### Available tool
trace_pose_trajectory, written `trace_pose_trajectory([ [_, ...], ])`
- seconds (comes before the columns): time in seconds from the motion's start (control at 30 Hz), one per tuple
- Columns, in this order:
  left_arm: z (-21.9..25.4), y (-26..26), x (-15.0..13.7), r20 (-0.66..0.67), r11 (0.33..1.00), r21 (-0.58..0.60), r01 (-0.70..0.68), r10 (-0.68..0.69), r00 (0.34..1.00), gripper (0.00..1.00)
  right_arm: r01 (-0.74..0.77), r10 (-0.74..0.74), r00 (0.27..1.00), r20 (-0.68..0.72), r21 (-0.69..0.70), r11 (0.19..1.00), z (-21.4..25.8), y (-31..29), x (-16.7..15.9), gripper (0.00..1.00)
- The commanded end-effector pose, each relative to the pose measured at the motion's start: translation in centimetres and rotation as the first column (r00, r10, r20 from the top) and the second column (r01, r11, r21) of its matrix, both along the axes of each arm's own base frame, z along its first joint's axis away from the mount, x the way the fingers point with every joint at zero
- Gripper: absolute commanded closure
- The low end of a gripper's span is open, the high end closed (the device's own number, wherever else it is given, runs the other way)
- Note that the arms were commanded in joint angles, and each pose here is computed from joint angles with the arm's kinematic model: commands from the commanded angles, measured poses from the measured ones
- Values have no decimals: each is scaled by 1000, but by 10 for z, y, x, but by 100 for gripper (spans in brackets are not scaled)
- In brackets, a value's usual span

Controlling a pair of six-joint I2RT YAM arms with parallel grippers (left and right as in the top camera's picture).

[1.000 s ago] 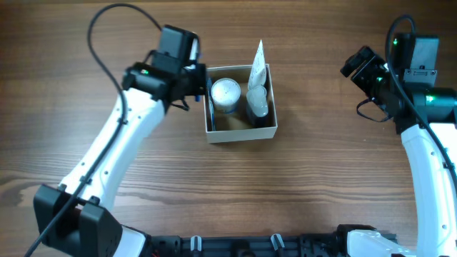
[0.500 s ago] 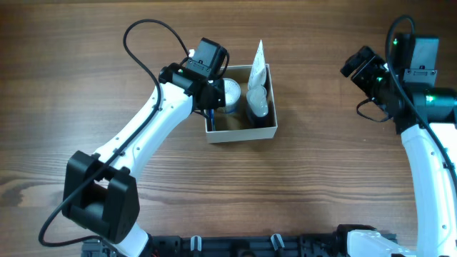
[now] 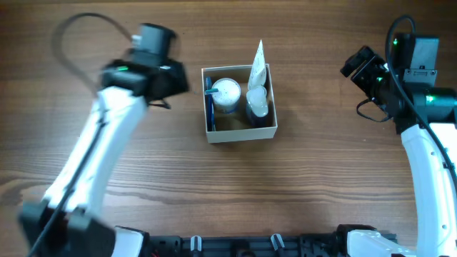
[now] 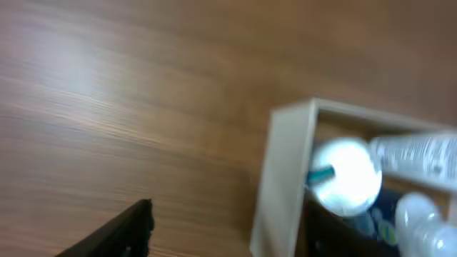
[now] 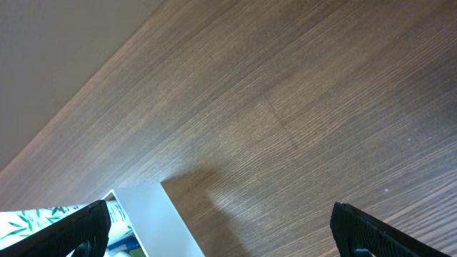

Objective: Pack container

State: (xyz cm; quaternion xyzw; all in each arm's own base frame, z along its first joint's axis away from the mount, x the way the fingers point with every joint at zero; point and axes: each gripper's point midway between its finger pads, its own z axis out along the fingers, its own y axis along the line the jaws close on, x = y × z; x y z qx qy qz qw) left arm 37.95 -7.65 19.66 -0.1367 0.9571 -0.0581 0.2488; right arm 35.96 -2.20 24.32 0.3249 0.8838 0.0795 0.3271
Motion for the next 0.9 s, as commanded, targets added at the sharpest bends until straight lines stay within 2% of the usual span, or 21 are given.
trace_pose_trajectory([
  [0.0,38,59,-6,81,991,4,-135,134,988,0,-19,19,1000,5,-4,1000,2,1,3,0],
  [0.27,33,113,-20,37,968,37,-247,246,969,0,-19,19,1000,5,-5,1000,2,1,3,0],
  [0.87,33,116,-20,37,966,37,-255,254,966,0,-19,19,1000,4,-5,1000,2,1,3,0],
])
